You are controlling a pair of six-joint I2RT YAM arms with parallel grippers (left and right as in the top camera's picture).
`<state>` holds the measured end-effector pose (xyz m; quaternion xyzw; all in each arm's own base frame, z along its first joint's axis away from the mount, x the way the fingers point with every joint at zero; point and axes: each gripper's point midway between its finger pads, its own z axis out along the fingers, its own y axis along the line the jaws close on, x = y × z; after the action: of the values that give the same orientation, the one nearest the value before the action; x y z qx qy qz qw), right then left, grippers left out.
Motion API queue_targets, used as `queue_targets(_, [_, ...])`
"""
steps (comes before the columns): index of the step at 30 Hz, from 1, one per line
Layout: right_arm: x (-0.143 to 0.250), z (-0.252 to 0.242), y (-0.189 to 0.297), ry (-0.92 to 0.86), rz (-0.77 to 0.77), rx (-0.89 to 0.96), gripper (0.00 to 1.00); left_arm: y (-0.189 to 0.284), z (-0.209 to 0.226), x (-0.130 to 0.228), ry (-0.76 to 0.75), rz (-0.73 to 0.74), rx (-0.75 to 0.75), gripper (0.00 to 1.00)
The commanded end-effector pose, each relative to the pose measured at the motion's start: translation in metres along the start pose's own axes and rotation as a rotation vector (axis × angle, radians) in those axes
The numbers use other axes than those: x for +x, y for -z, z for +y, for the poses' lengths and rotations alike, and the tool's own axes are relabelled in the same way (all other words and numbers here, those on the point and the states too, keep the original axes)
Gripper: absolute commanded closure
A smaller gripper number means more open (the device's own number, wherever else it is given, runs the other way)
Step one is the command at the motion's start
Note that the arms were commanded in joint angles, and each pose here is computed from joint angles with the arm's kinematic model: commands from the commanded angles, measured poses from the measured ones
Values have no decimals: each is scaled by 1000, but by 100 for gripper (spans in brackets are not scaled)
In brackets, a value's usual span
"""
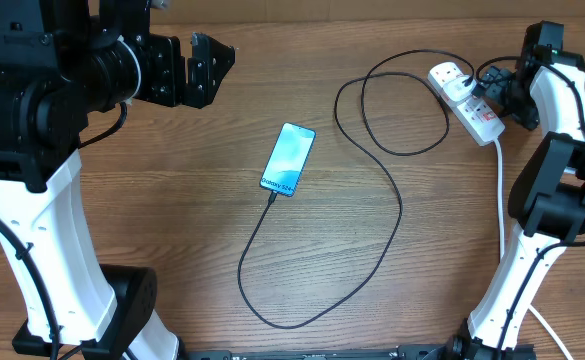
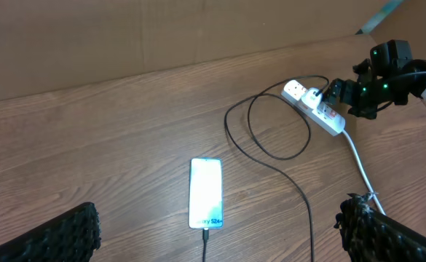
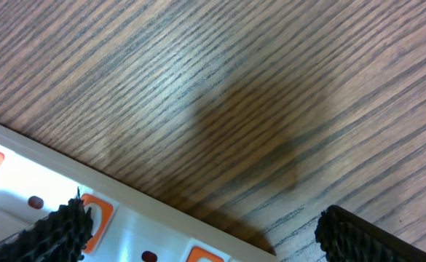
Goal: Plug charger to phone and switch on socket
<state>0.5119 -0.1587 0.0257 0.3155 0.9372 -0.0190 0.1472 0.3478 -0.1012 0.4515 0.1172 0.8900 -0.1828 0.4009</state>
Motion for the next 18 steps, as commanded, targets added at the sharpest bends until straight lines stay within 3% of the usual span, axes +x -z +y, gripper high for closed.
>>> queue_targets(1, [24,4,-13,45,85,-14,0,-5,0,1,8,13,-1,0])
queue_targets(18, [28,9,-13,67,103,-47,0,-5,0,1,8,13,-1,0])
